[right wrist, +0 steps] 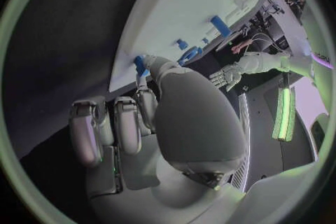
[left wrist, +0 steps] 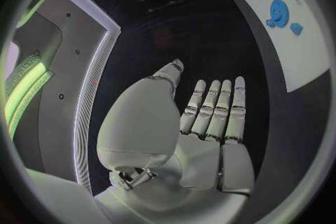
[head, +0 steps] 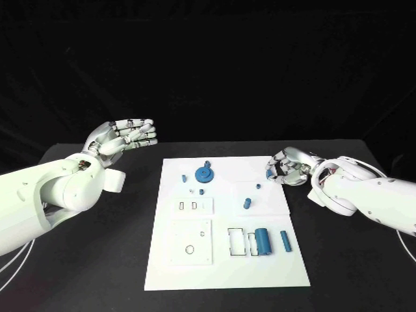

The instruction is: Assemble the parts on the task board

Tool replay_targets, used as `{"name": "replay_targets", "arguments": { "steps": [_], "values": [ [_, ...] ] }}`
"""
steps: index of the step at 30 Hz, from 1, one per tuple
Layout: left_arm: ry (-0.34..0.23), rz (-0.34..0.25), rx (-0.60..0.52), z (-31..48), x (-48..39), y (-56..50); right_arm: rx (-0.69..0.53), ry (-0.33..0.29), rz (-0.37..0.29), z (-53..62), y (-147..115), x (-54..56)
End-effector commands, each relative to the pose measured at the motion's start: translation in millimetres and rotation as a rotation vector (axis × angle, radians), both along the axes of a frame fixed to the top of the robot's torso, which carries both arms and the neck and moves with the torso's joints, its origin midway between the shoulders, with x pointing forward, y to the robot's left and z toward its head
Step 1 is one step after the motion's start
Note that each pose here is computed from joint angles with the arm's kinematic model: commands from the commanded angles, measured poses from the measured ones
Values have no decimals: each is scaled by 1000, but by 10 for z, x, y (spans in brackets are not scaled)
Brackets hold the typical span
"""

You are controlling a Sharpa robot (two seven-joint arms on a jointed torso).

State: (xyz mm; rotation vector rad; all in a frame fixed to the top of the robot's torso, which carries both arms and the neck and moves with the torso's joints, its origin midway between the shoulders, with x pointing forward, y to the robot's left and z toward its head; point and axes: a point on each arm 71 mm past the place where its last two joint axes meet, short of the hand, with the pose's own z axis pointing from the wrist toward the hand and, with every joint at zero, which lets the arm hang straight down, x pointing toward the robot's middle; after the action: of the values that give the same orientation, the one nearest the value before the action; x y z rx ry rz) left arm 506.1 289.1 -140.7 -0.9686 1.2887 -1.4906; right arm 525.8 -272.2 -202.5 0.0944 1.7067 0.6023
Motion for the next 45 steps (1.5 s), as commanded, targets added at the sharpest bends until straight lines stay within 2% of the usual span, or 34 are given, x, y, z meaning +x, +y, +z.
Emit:
{"name": "replay_targets", "arguments": {
  "steps": [1, 16, 29, 33, 38, 45],
  "values": [
    [-4, -16, -8, 11, -5, -19, -7, 16, 4, -24, 12, -3],
    [-2, -16, -7, 10, -6, -12, -1, -10, -27, -18, 19, 15],
    [0, -16, -6, 9, -6, -3, 31, -90, -93, 62, 37, -15],
    [0, -16, -6, 7, -5, -1, 44, -105, -103, 134, 93, -46],
    [3, -17, -5, 4, -2, -3, 72, -113, -94, 277, 259, -128],
    [6, -20, -5, -2, 1, -16, 110, -96, -47, 375, 688, -324]
  ]
}}
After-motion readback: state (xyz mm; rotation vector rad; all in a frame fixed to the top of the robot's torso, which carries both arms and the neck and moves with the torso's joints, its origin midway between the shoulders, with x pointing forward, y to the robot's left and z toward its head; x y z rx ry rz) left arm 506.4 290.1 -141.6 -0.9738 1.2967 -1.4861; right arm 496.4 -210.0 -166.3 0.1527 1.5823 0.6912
